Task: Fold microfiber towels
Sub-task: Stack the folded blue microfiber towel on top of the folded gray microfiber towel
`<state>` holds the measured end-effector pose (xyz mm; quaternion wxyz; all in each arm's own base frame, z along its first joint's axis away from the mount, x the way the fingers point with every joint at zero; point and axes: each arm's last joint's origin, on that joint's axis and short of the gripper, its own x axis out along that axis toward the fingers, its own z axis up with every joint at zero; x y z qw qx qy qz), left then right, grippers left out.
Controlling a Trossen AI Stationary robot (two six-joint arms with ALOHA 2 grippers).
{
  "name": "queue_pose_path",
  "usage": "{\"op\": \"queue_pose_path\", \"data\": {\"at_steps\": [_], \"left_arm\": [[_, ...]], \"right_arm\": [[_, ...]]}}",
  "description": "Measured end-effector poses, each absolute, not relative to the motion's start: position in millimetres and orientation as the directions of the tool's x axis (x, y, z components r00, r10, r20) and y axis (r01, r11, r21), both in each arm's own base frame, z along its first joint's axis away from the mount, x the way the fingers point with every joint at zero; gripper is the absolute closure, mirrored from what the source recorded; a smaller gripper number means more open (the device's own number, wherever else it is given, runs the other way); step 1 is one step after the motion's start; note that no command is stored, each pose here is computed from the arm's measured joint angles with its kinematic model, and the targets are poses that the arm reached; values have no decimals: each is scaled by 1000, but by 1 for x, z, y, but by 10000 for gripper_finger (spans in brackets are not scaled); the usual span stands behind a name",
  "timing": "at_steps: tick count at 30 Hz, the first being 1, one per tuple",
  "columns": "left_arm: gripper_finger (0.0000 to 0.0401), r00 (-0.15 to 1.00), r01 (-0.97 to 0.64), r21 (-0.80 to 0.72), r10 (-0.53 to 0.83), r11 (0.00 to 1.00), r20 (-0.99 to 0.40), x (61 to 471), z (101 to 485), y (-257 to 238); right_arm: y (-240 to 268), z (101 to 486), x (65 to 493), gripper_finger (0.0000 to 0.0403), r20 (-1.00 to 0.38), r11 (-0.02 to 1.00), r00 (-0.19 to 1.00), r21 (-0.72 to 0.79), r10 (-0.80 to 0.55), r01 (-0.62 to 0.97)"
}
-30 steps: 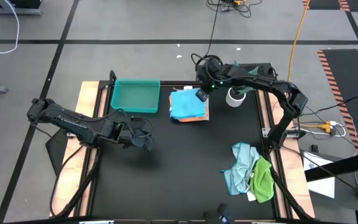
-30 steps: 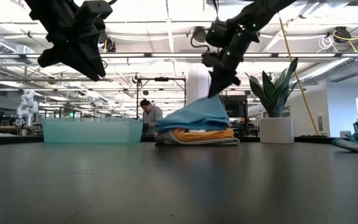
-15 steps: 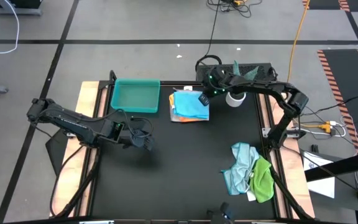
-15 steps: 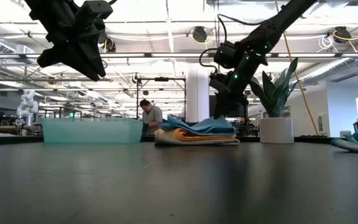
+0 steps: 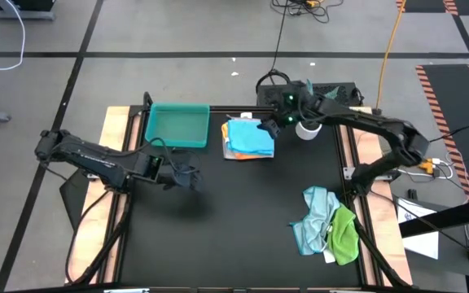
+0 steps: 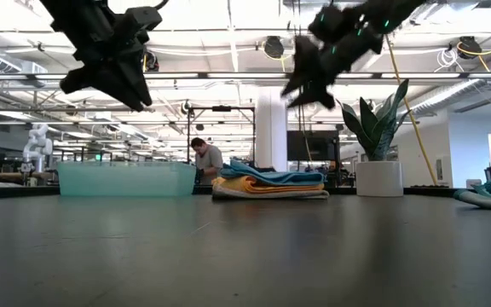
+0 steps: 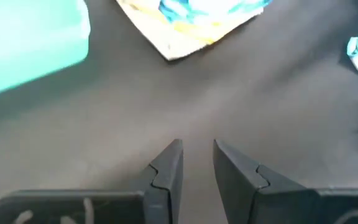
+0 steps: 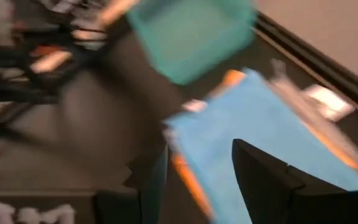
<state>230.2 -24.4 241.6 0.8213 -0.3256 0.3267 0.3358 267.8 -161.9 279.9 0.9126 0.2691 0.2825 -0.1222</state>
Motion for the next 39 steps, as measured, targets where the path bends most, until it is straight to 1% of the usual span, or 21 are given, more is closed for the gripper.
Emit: {"op": "queue_pose_path", "data": {"at_steps": [5, 9, 10, 13, 15, 16, 18, 21, 27, 30, 34, 39], "left_arm": [[311, 562, -759, -287, 365, 585, -742, 243, 237, -6], [311, 579, -731, -295, 330, 615, -746, 259, 227, 12], [311, 599, -720, -314, 326, 619, -732, 265, 226, 17], [311, 626, -707, -372, 288, 601, -725, 274, 220, 33], [311, 672, -678, -462, 229, 572, -704, 283, 216, 44], [311, 678, -672, -488, 198, 556, -708, 285, 213, 50], [311, 692, -659, -520, 167, 543, -702, 290, 206, 59], [311, 684, -668, -531, 149, 520, -714, 295, 194, 71], [311, 739, -615, -611, 93, 498, -667, 309, 177, 90], [311, 754, -601, -630, 88, 491, -651, 315, 168, 94], [311, 722, -634, -606, 86, 480, -686, 316, 155, 98], [311, 704, -653, -583, 104, 483, -702, 316, 149, 102]], "right_arm": [[-120, 297, 277, 237, -543, 861, 840, 432, 9, 269], [-91, 290, 290, 243, -591, 885, 806, 392, 34, 250], [-85, 288, 292, 244, -602, 891, 798, 377, 30, 252], [-72, 283, 295, 249, -642, 899, 766, 349, 23, 266], [-68, 283, 296, 252, -644, 890, 765, 361, 22, 278], [-66, 283, 296, 253, -645, 886, 764, 370, 29, 279], [-64, 285, 298, 255, -632, 887, 775, 376, 33, 269], [-60, 285, 298, 255, -628, 886, 777, 382, 40, 263], [-59, 285, 299, 255, -627, 878, 778, 396, 44, 269], [-59, 286, 299, 255, -624, 865, 780, 415, 46, 281], [-58, 286, 299, 255, -624, 861, 780, 421, 46, 285], [-59, 287, 300, 255, -614, 856, 788, 431, 46, 286]]}}
